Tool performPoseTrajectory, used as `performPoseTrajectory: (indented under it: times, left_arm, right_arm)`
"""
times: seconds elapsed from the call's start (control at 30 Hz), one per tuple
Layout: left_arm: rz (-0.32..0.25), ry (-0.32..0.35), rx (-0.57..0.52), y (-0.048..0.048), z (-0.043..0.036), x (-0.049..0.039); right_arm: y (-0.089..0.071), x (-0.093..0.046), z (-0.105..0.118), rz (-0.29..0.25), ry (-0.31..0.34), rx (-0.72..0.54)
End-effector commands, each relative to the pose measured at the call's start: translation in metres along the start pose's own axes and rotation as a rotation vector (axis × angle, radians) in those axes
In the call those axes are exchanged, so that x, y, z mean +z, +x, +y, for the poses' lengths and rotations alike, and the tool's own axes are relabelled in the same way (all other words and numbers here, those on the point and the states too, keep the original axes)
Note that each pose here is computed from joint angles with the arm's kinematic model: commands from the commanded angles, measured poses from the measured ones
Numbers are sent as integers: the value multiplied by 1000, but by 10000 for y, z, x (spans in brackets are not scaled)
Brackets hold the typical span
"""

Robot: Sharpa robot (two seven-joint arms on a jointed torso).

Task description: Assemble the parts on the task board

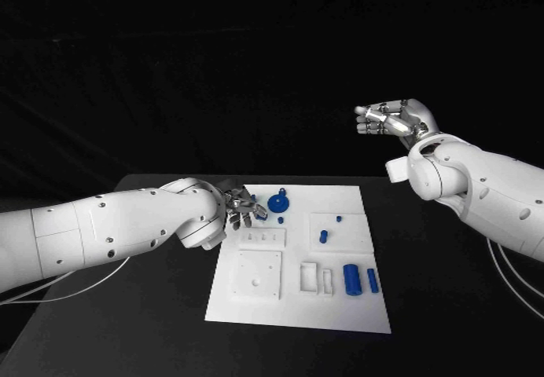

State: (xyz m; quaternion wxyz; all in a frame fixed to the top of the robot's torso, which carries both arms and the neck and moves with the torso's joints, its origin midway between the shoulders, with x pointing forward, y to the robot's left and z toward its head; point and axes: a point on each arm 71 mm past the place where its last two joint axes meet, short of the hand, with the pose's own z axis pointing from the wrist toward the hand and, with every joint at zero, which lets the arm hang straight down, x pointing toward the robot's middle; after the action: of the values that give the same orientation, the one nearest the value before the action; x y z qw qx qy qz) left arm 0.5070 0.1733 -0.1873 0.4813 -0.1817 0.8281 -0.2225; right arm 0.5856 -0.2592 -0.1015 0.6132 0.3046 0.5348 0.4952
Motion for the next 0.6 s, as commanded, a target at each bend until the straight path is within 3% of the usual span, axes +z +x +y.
performPoseTrajectory:
  times: [0.03,0.6]
  left_arm:
    - [-8,-9,28,28,-3,11]
    - [67,-23,41,190,-4,95]
  right_arm:
    - [56,2,51,38,-51,-66]
    - [231,23,92,73,-52,-90]
